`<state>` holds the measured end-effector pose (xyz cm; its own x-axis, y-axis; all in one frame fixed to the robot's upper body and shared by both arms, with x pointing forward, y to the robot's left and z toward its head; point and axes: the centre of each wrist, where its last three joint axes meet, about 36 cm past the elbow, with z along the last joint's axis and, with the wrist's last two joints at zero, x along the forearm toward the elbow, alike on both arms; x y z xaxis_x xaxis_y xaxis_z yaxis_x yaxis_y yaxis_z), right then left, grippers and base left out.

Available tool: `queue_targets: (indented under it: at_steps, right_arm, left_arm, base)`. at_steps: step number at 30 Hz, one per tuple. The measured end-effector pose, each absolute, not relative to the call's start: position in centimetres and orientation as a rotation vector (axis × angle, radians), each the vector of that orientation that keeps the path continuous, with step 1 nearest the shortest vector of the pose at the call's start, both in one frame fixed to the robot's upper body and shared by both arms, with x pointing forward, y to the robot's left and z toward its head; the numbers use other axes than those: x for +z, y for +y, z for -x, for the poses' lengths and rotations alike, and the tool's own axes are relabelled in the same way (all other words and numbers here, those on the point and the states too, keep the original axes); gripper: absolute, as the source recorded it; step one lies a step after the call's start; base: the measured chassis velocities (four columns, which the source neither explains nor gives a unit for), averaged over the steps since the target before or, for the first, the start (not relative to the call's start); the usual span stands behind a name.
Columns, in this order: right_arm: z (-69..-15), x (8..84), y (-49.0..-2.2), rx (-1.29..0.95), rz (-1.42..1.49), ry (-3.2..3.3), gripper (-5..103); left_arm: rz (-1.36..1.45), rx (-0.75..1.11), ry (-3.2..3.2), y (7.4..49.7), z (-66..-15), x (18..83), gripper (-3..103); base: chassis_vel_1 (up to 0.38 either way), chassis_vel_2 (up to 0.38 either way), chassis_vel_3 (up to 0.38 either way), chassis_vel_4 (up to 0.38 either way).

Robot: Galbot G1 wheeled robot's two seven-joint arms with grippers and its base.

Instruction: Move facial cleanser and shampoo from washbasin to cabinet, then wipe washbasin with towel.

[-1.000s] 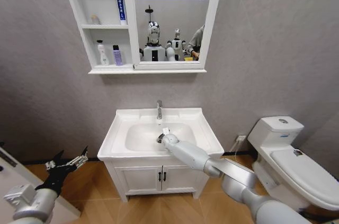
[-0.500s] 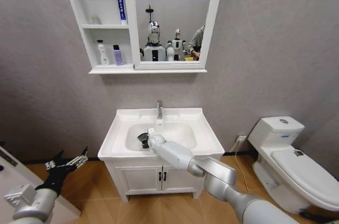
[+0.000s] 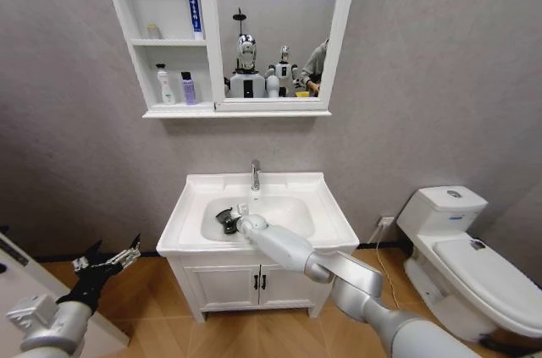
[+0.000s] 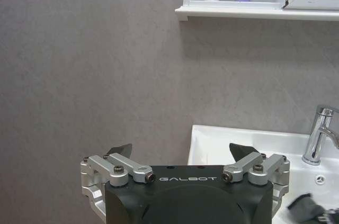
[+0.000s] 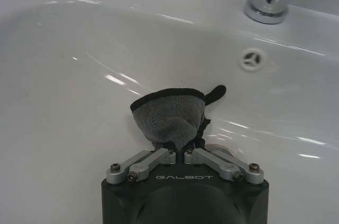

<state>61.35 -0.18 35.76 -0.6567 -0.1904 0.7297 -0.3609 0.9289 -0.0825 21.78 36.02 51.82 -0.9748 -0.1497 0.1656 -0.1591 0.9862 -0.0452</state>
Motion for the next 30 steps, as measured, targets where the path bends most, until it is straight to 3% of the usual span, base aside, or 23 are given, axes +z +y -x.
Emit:
queue_targets:
  at_steps: [17, 30]
  right_arm:
    - [-61.0, 39.7, -9.2, 0.523, -0.125, -2.305, 2]
    - [-61.3, 36.9, -10.3, 0.485, -0.048, -2.240, 2]
  left_arm:
    - [-0.232, 0.087, -2.969, 36.0, -21.8, 51.8, 100]
    - [-0.232, 0.087, -2.969, 36.0, -21.8, 51.8, 100]
  base:
    - [0.000, 0.000, 0.000, 0.000]
    - [0.000, 0.000, 0.000, 0.000]
